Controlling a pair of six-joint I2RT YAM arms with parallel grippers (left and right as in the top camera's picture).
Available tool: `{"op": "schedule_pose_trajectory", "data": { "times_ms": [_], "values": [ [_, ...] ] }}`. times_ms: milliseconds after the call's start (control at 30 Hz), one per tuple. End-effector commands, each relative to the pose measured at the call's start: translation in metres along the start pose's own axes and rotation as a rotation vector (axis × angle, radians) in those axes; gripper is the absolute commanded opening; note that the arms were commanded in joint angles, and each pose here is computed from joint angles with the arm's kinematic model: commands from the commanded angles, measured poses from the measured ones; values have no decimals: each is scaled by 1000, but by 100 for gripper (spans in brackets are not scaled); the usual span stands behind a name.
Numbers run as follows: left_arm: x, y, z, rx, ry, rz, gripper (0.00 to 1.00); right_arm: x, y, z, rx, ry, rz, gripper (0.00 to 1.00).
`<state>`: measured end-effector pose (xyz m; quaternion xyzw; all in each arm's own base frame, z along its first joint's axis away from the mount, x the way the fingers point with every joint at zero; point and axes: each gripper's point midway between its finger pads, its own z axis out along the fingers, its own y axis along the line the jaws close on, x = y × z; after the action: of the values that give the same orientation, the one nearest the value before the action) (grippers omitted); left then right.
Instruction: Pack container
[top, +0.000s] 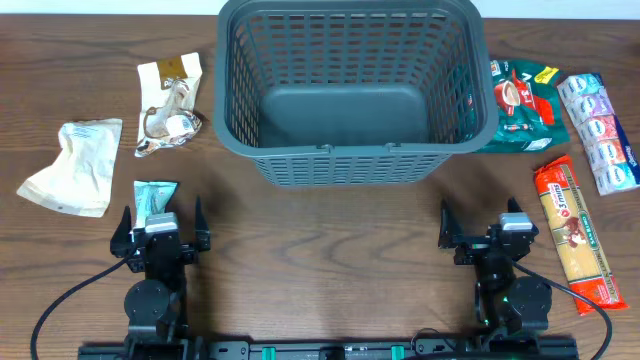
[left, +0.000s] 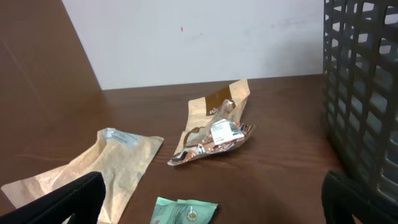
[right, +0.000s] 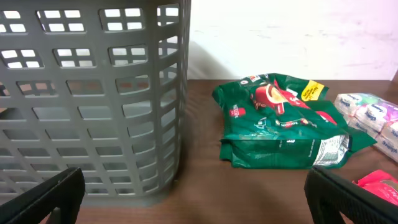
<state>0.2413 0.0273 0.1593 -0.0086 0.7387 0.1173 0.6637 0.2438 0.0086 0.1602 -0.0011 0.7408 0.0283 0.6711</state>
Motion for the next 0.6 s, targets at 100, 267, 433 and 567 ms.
{"op": "schedule_pose_trajectory", "data": {
  "times_ms": [100,267,433,567],
  "values": [
    [18,2,2,-18,43,15,99,3,-2,0,6,0,11,99],
    [18,2,2,-18,43,15,99,3,-2,0,6,0,11,99],
    [18,2,2,-18,43,15,99,2,-4,0,20,-5,7,99],
    [18,2,2,-18,43,15,99,3,-6,0,29,1,7,99]
  ]
}}
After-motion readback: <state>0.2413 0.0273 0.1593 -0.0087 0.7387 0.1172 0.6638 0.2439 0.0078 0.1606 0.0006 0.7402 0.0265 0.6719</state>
